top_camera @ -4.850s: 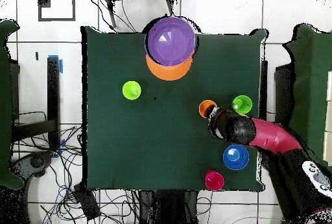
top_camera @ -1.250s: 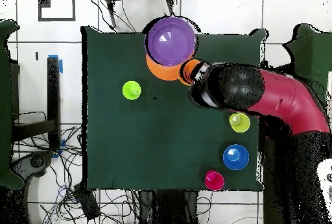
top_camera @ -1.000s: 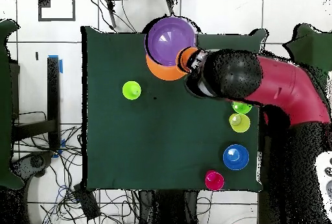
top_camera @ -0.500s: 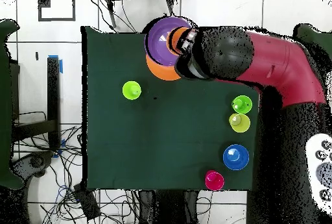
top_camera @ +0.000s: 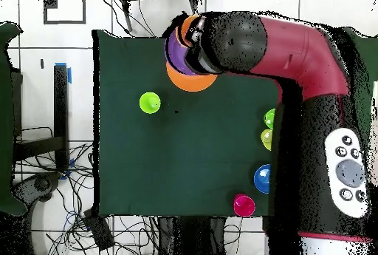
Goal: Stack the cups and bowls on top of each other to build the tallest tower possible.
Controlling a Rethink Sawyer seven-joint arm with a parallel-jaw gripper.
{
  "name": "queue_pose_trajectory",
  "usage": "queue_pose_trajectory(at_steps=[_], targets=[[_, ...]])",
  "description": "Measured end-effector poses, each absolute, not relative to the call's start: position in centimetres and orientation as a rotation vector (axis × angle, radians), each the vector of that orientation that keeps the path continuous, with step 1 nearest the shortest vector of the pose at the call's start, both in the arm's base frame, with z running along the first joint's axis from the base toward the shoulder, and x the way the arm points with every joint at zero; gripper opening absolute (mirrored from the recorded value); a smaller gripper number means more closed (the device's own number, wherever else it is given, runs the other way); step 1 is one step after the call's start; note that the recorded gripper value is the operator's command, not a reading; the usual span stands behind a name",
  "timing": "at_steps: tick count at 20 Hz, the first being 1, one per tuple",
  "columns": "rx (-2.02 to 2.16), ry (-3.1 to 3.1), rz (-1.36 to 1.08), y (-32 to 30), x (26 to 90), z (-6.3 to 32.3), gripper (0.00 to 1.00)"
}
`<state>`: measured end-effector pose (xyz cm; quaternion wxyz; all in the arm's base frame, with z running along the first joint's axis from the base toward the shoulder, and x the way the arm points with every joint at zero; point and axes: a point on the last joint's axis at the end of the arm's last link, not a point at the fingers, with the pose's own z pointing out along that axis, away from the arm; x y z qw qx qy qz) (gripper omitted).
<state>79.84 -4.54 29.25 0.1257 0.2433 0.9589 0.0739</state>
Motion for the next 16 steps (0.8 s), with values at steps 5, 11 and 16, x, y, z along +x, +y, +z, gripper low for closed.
queue_pose_trajectory(at_steps=[5,11,16], targets=[[0.7,2.806,0.23,-3.5,80.6,27.8,0.0],[0.718,2.832,0.236,-3.6,80.5,24.9,0.0],[0.739,2.832,0.23,-4.3,80.4,22.6,0.0]])
